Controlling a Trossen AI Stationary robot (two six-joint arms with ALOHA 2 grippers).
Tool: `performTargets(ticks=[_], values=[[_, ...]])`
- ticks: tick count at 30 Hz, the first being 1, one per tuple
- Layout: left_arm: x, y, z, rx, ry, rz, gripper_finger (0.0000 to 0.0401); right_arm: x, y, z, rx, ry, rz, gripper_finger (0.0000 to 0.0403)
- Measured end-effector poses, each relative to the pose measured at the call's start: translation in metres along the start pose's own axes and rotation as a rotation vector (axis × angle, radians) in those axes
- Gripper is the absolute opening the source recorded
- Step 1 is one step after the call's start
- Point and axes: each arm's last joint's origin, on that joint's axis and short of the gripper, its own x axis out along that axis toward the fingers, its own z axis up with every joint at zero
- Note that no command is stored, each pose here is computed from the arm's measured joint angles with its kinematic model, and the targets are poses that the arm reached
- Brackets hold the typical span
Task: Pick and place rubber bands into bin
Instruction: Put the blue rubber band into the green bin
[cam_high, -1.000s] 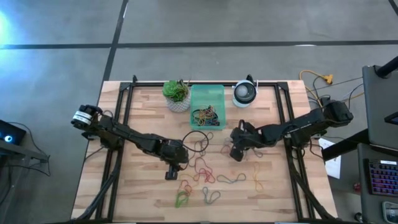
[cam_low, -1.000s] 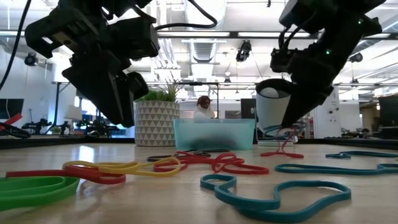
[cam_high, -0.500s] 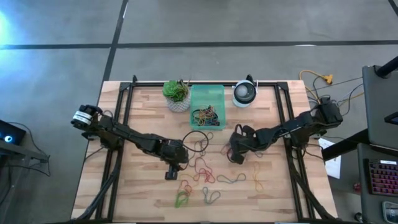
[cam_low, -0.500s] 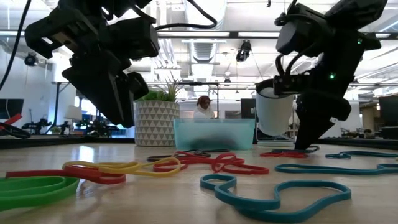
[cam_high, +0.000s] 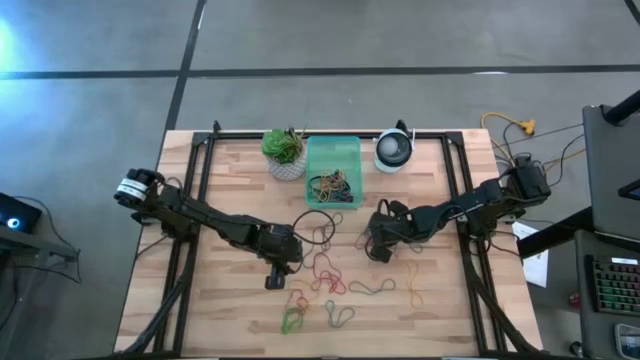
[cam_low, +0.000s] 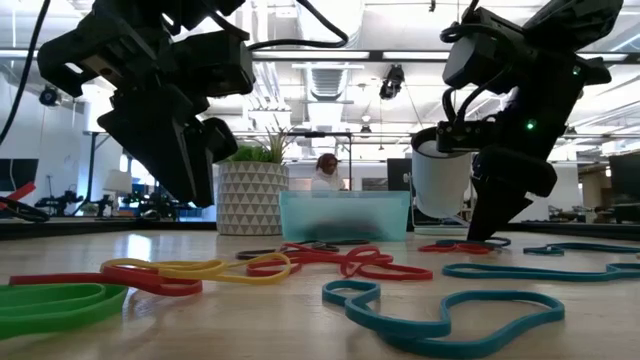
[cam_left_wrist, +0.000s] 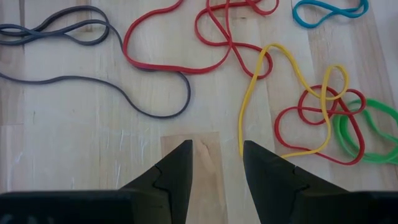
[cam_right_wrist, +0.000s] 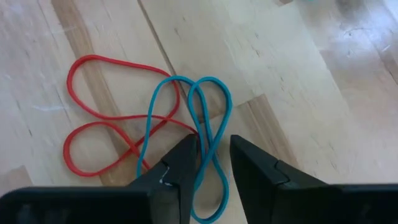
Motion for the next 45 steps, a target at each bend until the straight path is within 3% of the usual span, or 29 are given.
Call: performTargets(ticks=[5, 20, 33, 45], values=[[0.0, 0.0, 0.0, 0.0, -0.003, -0.001, 0.0125, 0.0, 0.0, 0.0, -0.008, -0.008, -0.013, 0.0089], [0.0, 0.0, 0.0, 0.008, -0.011, -0.002, 0.0125, -0.019, -0.002, 0.008, -0.024, -0.081, 0.029, 0.001], [0.001, 0.0, 0.001, 0.008, -0.017, -0.004, 0.0125, -0.028, 0.009, 0.0, -0.06, -0.106, 0.084, 0.0011], [0.001, 0.0, 0.001, 0.008, -0.018, -0.004, 0.0125, -0.016, -0.001, -0.022, 0.015, 0.0, 0.042, 0.0067]])
